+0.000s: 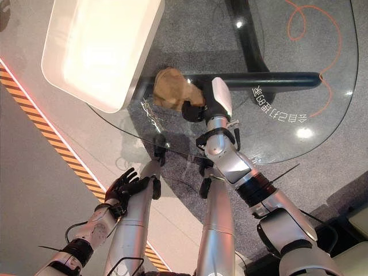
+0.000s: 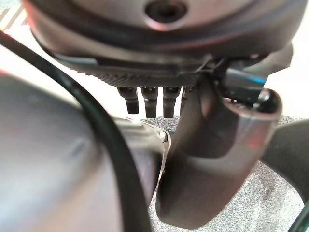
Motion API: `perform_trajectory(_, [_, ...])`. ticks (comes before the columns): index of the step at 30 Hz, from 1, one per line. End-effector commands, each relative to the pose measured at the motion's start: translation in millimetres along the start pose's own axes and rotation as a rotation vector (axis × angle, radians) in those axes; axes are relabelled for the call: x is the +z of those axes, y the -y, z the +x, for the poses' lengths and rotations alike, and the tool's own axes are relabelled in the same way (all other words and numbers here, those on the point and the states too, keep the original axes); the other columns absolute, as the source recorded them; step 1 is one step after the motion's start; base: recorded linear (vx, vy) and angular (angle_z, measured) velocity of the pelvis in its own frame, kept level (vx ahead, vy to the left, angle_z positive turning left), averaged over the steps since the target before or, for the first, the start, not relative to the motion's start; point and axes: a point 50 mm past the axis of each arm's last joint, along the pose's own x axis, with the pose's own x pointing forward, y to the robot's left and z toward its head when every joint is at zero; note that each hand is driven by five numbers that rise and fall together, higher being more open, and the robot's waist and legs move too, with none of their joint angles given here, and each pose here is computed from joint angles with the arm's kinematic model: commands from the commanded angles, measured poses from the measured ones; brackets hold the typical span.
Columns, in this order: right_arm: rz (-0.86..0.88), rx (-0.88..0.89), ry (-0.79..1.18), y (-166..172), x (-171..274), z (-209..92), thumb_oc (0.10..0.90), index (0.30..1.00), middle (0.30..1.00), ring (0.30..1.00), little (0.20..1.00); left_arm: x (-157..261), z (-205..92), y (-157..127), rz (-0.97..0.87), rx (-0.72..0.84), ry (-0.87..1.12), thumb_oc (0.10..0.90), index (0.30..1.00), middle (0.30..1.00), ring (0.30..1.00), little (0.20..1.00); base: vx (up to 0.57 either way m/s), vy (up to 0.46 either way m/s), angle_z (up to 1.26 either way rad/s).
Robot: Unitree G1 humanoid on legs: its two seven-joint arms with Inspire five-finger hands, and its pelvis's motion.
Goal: Wipe the table with a cloth and put it in the basket.
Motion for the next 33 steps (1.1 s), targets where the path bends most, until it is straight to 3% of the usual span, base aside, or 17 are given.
perform_trajectory(1, [-0.044,-0.302,0.059,63,5,13,0.1,0.3,0.3,0.3,0.2,-62,-26,-6,0.006,0.016,-0.176,0.8,0.9,0.9,0.9,0.9,0.0,0.0,0.0])
perform_trajectory(7, [-0.021,-0.483,-0.016,100,-16,17,0.1,0.3,0.3,0.3,0.2,-59,-27,-12,0.001,0.028,-0.162,0.8,0.9,0.9,0.9,0.9,0.0,0.0,0.0])
perform_trajectory(22, [0.32,-0.977,-0.221,165,-77,-8,0.1,0.3,0.3,0.3,0.2,-53,-30,-22,-0.013,0.028,-0.137,0.8,0.9,0.9,0.9,0.9,-0.01,-0.015,-0.04])
perform_trajectory(33, [0.48,-1.043,-0.228,167,-92,-19,0.1,0.3,0.3,0.3,0.2,-47,-28,-22,-0.012,0.024,-0.122,0.8,0.9,0.9,0.9,0.9,-0.01,-0.009,-0.05])
